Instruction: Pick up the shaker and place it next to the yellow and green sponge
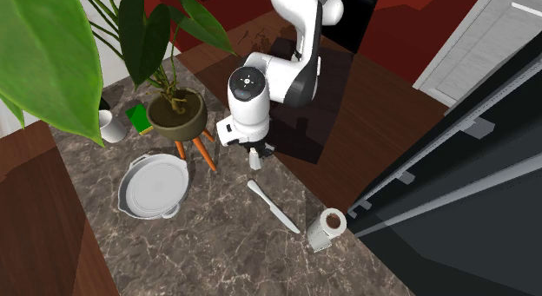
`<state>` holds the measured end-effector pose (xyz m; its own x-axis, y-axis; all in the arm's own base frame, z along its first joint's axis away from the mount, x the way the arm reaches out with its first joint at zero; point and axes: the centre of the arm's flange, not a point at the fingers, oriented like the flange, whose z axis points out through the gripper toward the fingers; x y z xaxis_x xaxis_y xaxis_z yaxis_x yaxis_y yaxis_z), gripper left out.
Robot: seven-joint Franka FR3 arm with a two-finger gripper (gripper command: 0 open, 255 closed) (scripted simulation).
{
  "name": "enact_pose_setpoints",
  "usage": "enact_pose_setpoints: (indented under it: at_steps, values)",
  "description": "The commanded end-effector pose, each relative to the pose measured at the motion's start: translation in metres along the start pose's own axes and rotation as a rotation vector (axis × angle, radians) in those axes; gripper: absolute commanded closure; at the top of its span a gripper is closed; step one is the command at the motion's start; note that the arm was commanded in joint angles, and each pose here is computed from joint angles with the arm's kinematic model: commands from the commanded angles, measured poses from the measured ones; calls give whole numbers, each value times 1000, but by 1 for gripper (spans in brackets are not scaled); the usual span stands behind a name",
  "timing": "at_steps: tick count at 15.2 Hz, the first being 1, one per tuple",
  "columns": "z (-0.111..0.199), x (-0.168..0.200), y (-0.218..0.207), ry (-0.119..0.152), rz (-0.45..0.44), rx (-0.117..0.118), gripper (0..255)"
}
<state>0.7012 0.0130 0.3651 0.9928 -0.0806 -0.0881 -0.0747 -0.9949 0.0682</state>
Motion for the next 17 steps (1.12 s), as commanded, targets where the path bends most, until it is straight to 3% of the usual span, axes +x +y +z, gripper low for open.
enact_pose_setpoints:
  at_steps: [1, 5, 17]
  values:
    - [0, 0, 0, -1, 0, 0, 255]
    - [0, 0, 0, -1, 0, 0, 255]
    - [-63, -6, 4, -1, 0, 0, 255]
